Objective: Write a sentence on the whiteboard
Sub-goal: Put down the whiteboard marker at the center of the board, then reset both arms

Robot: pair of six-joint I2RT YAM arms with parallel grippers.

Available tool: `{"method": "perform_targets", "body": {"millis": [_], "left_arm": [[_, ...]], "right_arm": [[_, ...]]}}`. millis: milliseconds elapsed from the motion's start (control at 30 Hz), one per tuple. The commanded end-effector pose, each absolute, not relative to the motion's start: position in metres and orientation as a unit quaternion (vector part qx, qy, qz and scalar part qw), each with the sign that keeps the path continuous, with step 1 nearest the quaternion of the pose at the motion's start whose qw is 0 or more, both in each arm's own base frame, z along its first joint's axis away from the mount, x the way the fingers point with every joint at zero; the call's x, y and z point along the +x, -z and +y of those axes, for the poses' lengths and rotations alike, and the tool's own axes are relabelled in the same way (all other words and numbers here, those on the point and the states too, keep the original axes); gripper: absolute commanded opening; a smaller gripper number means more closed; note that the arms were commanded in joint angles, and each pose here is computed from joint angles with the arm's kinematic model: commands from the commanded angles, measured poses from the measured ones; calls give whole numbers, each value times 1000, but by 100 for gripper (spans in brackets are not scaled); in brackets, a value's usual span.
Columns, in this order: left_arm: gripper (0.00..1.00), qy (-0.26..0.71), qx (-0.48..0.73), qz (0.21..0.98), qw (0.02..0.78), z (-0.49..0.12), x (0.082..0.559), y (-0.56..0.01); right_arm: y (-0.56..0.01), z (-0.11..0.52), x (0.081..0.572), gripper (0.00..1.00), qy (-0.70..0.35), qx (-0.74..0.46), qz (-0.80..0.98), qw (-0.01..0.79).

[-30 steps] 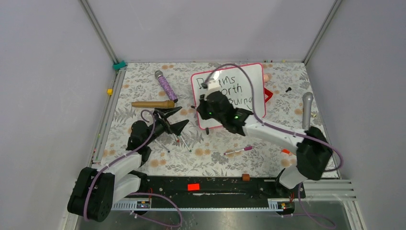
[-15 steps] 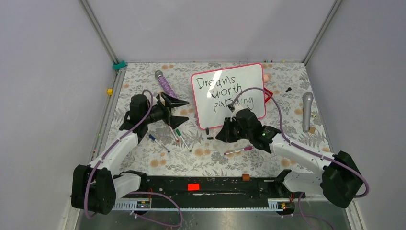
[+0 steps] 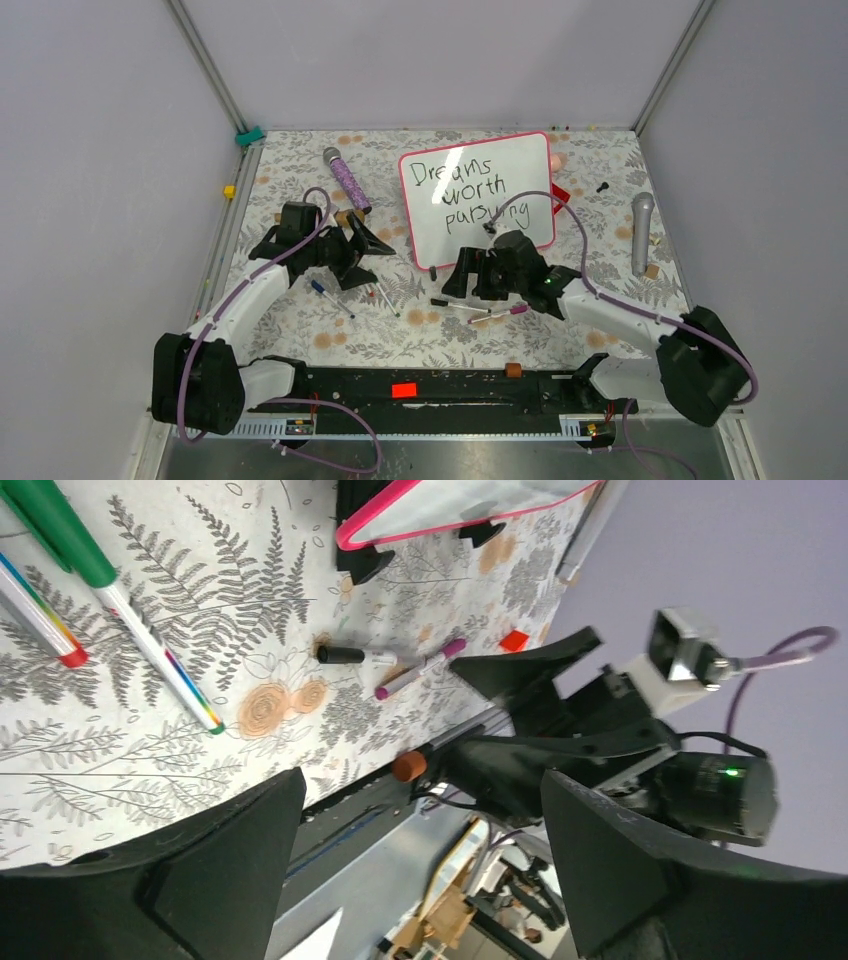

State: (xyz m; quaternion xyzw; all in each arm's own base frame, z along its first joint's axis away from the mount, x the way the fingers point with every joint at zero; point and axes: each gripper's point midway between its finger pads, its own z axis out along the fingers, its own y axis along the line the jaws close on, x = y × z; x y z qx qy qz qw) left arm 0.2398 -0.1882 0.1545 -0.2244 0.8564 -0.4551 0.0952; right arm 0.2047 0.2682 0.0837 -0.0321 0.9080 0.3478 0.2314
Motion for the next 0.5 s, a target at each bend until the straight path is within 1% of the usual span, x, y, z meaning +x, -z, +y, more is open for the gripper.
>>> {"method": "perform_targets", "body": {"millis": [0,100,167,267,367,467], "left_arm": [[91,437,-156,872,156,-180,241,-160],[92,410,-131,882,191,-172,246,-159],[92,385,-113,888,226,-163,252,-158],[92,330,-87,890,301,-144,266,-163],[92,268,-62,881,385,-121,280,-174],[95,206,-61,868,448,-97,292,-175]], "right_arm": [[-108,231,225,99,-310,-9,894,324],[-118,195,233,99,-270,2,881,390],[-120,167,238,99,-220,-2,869,444],[-132,133,242,96,-162,-22,836,524],[-150,108,251,90,-125,4,791,599],[-154,76,260,82,-64,50,752,654]]}}
